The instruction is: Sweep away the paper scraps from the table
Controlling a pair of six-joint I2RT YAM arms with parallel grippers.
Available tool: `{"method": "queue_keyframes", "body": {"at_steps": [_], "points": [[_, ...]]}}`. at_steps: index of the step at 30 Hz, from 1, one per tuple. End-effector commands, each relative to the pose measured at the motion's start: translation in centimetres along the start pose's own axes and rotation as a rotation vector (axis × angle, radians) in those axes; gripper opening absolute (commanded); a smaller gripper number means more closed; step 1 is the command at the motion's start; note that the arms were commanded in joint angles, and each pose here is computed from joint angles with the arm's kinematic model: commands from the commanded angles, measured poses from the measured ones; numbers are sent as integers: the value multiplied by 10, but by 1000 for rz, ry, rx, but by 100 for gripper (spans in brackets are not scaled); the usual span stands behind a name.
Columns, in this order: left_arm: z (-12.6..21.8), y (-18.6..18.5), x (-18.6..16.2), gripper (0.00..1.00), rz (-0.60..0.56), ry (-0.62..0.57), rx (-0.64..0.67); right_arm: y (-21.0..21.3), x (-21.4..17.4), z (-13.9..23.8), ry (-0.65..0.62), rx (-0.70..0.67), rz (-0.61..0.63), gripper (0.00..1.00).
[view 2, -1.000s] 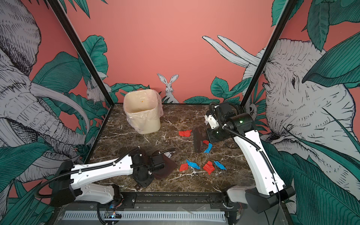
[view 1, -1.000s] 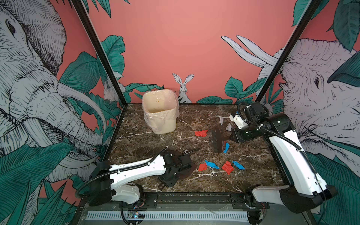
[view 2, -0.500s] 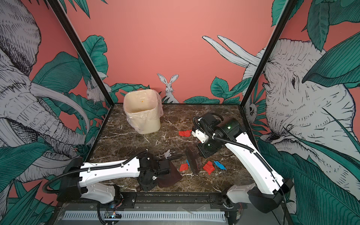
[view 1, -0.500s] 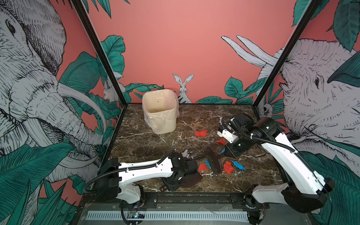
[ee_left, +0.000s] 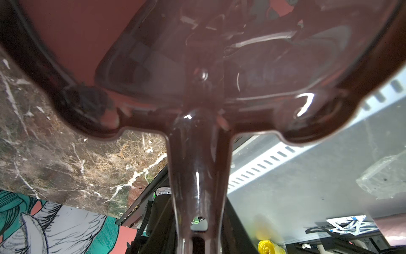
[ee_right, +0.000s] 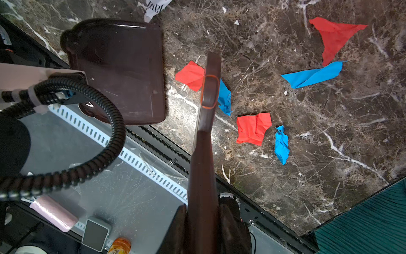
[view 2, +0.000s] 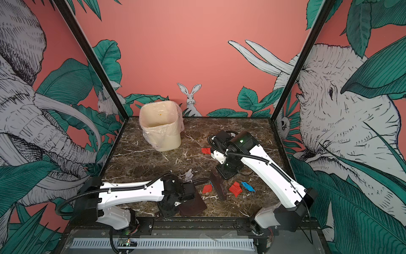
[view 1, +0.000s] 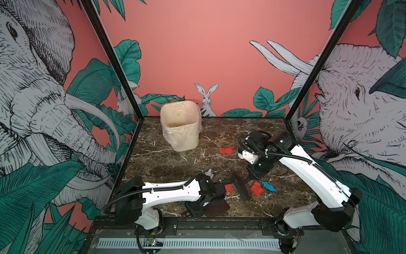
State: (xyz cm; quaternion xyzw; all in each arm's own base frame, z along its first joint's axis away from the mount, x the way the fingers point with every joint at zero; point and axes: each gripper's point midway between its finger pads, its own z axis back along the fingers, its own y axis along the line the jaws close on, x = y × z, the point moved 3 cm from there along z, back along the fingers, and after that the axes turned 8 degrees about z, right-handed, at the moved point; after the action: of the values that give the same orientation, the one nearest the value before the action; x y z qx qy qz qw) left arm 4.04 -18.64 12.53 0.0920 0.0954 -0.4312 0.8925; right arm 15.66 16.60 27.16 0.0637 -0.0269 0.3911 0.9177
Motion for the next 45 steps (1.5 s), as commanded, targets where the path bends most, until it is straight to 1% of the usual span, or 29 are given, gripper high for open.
{"method": "queue_keyframes", "body": {"at_steps": [1, 4, 9, 23, 37, 40, 45], "points": [[7, -7, 4, 0, -38, -15, -27, -6, -9, 3, 43, -56, 24, 0], [6, -9, 6, 0, -43, -12, -32, -3, -6, 4, 37, -39, 32, 0], [6, -8, 5, 0, -49, -6, -26, 10, -5, -6, 40, -19, 50, 0], [5, -9, 7, 0, -45, -20, -38, 3, -14, -28, 103, -82, 58, 0], [2, -10, 3, 0, -43, 8, -46, 28, 3, -34, 66, 13, 103, 0], [2, -10, 1, 0, -41, 13, -50, 25, 2, -30, 60, -14, 101, 0], [1, -10, -1, 0, -38, 17, -54, 16, 0, -30, 84, -79, 95, 0]]}}
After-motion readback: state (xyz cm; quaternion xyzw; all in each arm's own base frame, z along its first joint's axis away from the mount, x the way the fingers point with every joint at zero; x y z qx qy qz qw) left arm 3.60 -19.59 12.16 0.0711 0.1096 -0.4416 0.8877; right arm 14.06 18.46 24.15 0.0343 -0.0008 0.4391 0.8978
